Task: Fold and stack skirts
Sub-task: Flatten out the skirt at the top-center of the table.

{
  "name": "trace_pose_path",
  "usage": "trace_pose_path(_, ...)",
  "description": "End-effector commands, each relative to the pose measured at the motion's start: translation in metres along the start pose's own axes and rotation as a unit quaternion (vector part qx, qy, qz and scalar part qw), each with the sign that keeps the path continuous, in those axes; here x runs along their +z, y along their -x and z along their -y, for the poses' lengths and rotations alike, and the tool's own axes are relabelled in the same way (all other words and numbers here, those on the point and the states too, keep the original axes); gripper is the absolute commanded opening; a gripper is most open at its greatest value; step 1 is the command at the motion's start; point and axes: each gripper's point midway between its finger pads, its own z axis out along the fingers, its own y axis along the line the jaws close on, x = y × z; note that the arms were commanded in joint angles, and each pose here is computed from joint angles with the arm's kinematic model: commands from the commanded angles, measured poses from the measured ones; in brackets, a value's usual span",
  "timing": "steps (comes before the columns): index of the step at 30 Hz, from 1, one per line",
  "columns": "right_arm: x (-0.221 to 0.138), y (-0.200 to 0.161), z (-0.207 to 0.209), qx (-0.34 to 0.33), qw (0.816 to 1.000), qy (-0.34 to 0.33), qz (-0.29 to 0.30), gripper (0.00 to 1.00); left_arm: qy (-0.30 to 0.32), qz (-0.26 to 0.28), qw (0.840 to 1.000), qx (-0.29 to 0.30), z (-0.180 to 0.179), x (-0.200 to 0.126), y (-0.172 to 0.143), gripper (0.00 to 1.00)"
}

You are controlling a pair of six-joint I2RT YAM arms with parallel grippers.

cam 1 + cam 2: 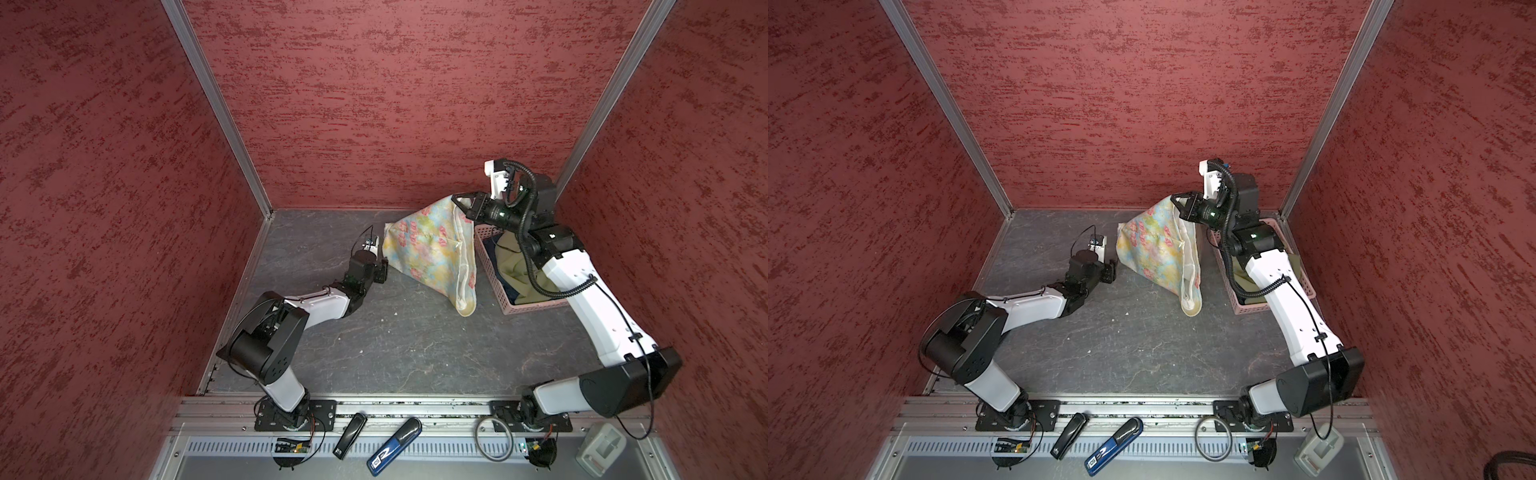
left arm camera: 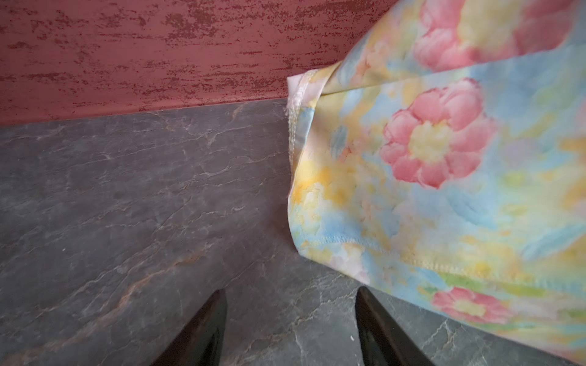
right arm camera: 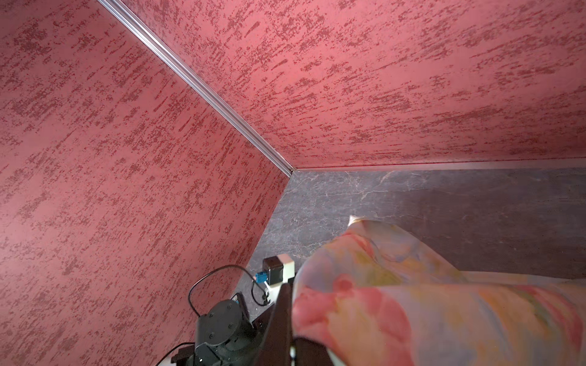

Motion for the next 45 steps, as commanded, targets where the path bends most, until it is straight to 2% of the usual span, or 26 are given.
trace_pose_path(1,-0.019,0.019,-0.033,-0.018,0.999,0.039,0.023,0.00,-0.012,0.030,0.999,0.027,0.007,0.026,0.030,0.65)
trace_pose_path(6,-0.025,0.016,-0.041,-0.023,0.998,0.048,0.017,0.00,-0.074,-0.006,0.997,0.010,0.017,0.067,0.040,0.64)
trace_pose_path(11,-0.029,0.016,-0.049,-0.044,0.997,0.056,0.005,0.00,-0.147,0.002,0.989,-0.014,0.026,0.067,0.048,0.65)
trace_pose_path(16,-0.030,0.020,-0.061,-0.059,0.996,0.068,-0.003,0.00,-0.231,0.011,0.973,-0.015,0.039,0.056,0.055,0.64)
trace_pose_path(20,-0.026,0.021,-0.064,-0.061,0.996,0.069,-0.007,0.00,-0.236,0.020,0.971,-0.006,0.042,0.048,0.057,0.65)
trace_pose_path(26,-0.026,0.016,-0.078,-0.075,0.995,0.066,-0.016,0.00,-0.219,0.041,0.975,-0.007,0.043,0.072,0.075,0.64)
trace_pose_path(27,-0.027,0.014,-0.080,-0.078,0.995,0.065,-0.018,0.00,-0.220,0.050,0.974,-0.006,0.046,0.077,0.083,0.61)
trace_pose_path(28,-0.027,0.013,-0.081,-0.078,0.995,0.064,-0.020,0.00,-0.224,0.057,0.973,-0.006,0.048,0.080,0.089,0.52)
trace_pose_path(30,-0.028,0.009,-0.081,-0.075,0.995,0.064,-0.023,0.00,-0.247,0.065,0.967,-0.013,0.058,0.085,0.102,0.15)
trace_pose_path(31,-0.029,0.008,-0.080,-0.074,0.995,0.063,-0.023,0.00,-0.258,0.065,0.964,-0.015,0.062,0.086,0.107,0.00)
trace_pose_path(34,-0.031,0.005,-0.075,-0.076,0.996,0.049,-0.023,0.00,-0.278,0.064,0.958,-0.018,0.069,0.083,0.117,0.00)
trace_pose_path(37,-0.031,0.005,-0.071,-0.082,0.996,0.041,-0.021,0.00,-0.282,0.064,0.957,-0.029,0.056,0.067,0.131,0.00)
trace_pose_path(41,-0.026,0.007,-0.061,-0.089,0.995,0.031,-0.017,0.00,-0.293,0.054,0.951,-0.078,0.008,0.028,0.156,0.00)
trace_pose_path(43,-0.022,0.011,-0.057,-0.095,0.995,0.031,-0.014,0.00,-0.295,0.047,0.946,-0.122,-0.022,0.008,0.168,0.00)
trace_pose_path(45,-0.019,0.018,-0.050,-0.097,0.995,0.031,-0.007,0.00,-0.306,0.043,0.933,-0.184,-0.056,-0.013,0.181,0.00)
